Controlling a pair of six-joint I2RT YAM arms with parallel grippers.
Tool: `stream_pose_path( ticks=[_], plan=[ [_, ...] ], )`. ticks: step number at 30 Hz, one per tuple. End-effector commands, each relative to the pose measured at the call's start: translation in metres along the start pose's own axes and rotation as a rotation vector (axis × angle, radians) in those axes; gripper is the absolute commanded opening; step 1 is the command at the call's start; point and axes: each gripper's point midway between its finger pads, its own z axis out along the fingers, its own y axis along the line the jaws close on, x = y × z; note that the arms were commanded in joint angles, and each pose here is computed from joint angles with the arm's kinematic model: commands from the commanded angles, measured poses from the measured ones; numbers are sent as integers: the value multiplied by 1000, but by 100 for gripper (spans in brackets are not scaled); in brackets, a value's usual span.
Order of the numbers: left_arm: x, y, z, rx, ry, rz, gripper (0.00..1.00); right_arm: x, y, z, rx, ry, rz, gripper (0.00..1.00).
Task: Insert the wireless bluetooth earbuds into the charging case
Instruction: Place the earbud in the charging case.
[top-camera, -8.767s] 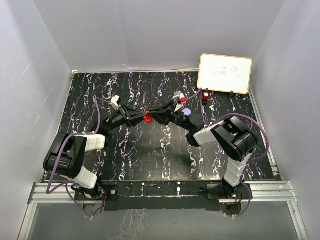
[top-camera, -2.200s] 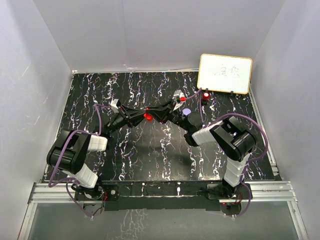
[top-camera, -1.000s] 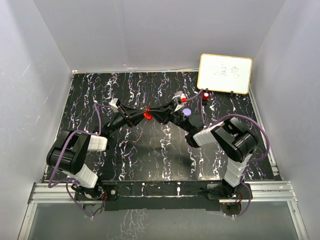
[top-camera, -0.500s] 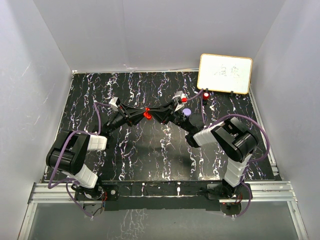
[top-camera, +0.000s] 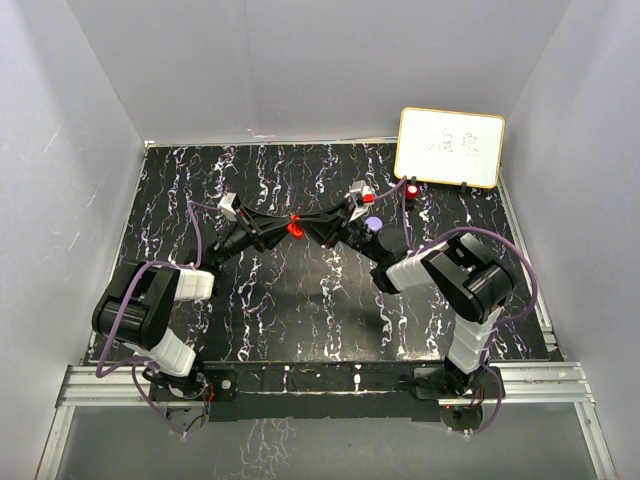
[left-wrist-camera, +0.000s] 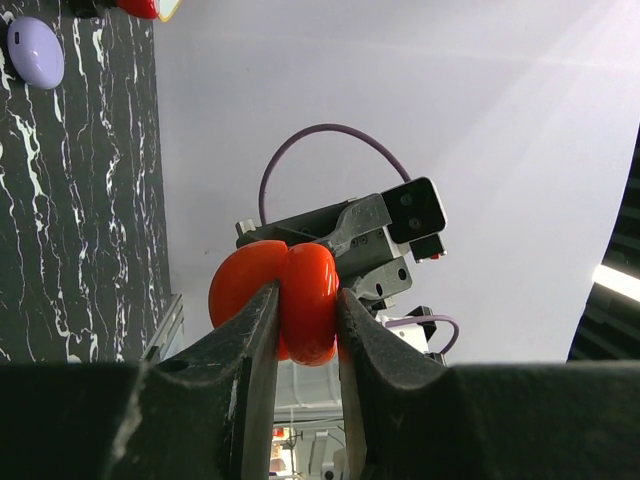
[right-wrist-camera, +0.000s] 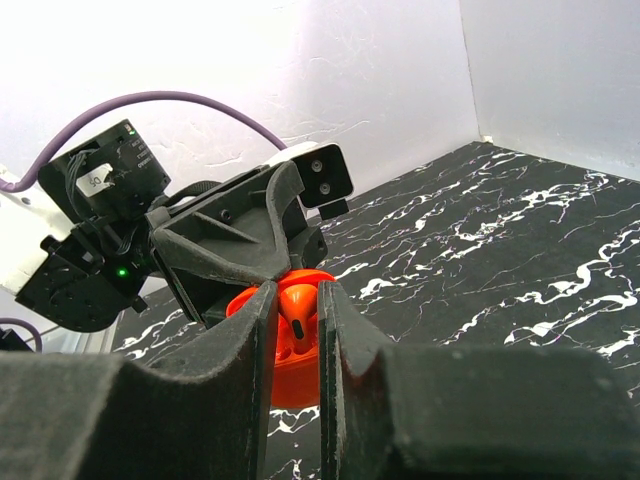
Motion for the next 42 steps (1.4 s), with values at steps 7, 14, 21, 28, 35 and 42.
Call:
stream_pose_path(
  ticks=[7, 14, 21, 28, 35, 42],
  plan=[
    [18, -69, 4, 198, 70, 166, 0, -45, 39, 1, -187, -204, -117, 0],
    [17, -68, 6, 195, 72, 168, 0, -44, 40, 0, -189, -198, -115, 0],
    [17, -67, 8, 188, 72, 170, 0, -43, 40, -1, -191, -195, -115, 5],
    [16, -67, 8, 189, 69, 171, 0, -43, 41, -2, -189, -194, -117, 12],
    [16, -68, 8, 191, 68, 169, 0, -47, 42, -4, -185, -202, -130, 14],
    [16, -68, 8, 191, 69, 170, 0, -50, 44, -4, -183, -210, -136, 16]
  ],
)
